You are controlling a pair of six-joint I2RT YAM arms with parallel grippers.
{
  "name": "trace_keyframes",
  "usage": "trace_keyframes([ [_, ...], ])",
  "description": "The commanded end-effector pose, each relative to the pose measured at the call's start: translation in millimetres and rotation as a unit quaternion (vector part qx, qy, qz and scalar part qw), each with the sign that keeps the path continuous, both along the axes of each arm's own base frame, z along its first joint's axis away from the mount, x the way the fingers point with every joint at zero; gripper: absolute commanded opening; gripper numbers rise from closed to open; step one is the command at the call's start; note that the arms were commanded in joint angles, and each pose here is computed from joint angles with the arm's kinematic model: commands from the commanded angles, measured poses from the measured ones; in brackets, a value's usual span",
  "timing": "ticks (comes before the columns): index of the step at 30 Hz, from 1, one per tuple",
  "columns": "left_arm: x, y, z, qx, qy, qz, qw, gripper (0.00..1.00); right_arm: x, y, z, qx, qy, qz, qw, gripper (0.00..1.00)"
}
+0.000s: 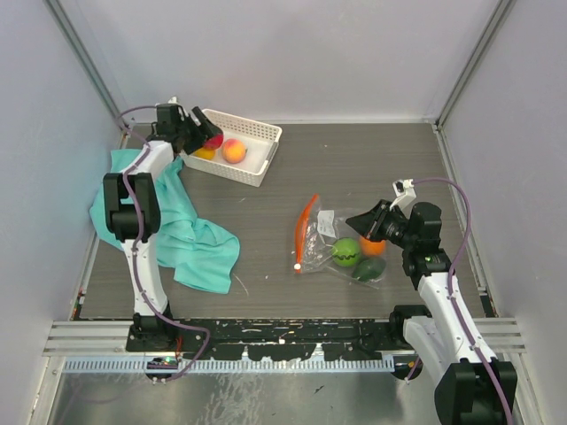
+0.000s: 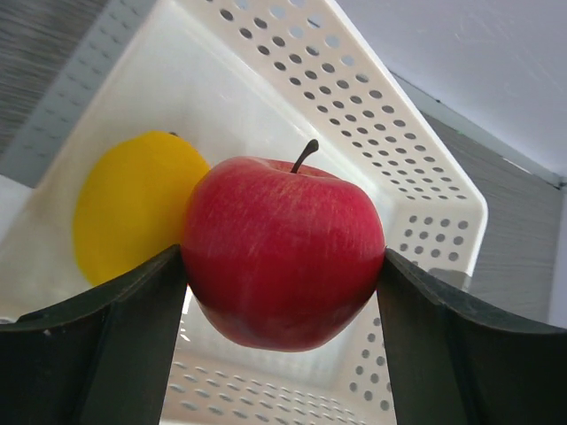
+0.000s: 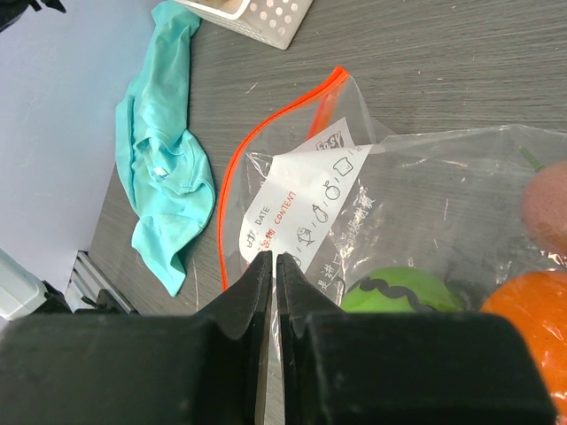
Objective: Open the zip-top bag and remove the fake food
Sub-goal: Place the fake fruit in the bin.
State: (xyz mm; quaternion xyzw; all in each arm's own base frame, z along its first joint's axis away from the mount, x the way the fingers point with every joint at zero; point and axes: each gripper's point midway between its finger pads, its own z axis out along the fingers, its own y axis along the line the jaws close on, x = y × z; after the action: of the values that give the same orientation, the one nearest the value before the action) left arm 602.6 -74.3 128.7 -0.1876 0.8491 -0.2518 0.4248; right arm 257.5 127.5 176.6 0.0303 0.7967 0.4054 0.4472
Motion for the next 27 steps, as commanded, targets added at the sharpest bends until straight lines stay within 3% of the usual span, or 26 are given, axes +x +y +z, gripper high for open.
trace_keyframes([
  [1, 9.9, -21.3, 32.3, -0.109, -0.014, -0.017, 0.994, 0.79, 4.4, 3.5, 24.4, 0.003, -0.045, 0.012, 0.999, 0.12],
  [5, 14.1, -25.8, 40.7, -0.148, -0.02, -0.011, 0.989, 0.86, 3.1, 4.3, 24.1, 0.003, -0.044, 0.015, 0.999, 0.12],
  [8, 15.9, -27.8, 50.1, -0.17, -0.025, -0.002, 0.985, 0.99, 2.5, 4.7, 24.6, 0.003, -0.045, 0.017, 0.999, 0.12],
  [17, 14.8, -30.8, 84.2, -0.214, -0.048, 0.002, 0.976, 0.98, 0.7, 6.2, 27.2, 0.005, -0.048, 0.022, 0.999, 0.13],
  [27, -18.9, -59.5, 152.4, -0.311, -0.113, -0.07, 0.941, 0.98, -4.8, 20.2, 47.1, 0.056, -0.071, 0.06, 0.994, 0.3],
])
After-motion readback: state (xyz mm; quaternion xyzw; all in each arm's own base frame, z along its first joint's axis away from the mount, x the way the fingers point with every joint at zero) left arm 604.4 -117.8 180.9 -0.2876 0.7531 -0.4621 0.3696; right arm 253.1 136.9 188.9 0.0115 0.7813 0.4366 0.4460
